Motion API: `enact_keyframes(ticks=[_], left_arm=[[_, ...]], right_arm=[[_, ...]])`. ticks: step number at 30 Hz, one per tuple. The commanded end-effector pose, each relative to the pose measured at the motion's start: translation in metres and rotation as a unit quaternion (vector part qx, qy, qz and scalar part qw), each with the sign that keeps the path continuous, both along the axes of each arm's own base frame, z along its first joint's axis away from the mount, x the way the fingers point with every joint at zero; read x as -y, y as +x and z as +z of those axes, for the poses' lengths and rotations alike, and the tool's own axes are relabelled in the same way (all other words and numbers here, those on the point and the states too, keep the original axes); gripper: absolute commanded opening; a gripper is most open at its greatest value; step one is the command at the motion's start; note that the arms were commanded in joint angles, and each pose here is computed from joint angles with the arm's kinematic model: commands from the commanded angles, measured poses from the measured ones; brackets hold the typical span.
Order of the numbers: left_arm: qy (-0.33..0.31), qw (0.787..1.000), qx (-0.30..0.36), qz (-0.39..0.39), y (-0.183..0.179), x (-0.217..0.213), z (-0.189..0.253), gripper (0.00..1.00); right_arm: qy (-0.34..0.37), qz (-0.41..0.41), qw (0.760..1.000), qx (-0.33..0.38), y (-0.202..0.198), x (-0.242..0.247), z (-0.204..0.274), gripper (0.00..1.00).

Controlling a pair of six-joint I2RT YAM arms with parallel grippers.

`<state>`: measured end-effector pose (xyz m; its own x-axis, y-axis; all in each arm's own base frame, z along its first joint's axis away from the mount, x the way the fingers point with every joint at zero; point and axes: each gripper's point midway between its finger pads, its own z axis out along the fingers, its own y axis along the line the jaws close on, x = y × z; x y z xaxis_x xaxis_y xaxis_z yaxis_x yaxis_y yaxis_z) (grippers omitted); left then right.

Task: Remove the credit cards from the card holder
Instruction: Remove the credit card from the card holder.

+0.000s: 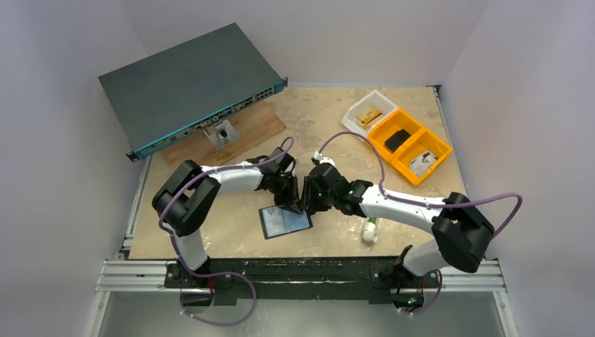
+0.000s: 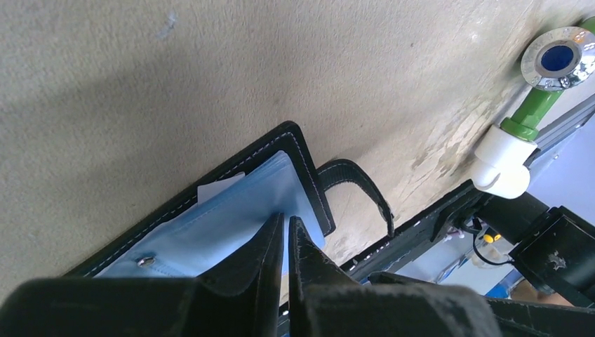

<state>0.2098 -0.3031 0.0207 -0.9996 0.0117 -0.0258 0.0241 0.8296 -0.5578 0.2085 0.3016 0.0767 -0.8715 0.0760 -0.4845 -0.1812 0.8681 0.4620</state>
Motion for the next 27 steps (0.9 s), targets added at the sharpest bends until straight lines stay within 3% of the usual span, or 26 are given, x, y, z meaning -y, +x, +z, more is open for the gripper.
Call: enact_keyframes(ticks=[1,10,27], left_arm=[[-0.001,1.0,0.028,-0.01,0.001,0.002,0.018,0.08],[0.013,0.996,0.085,0.001,0.01,-0.015,0.059,0.11],[0.086,0.99,0.074,0.086,-0.017,-0.101,0.024,0.09]], right_arm=[[0.02,0.0,1.0,0.019,0.006,-0.008,0.014,0.31],[0.037,0.013,0.999,0.027,0.005,-0.017,0.025,0.31],[0.073,0.101,0.992,-0.027,-0.011,-0.072,-0.004,0.32]])
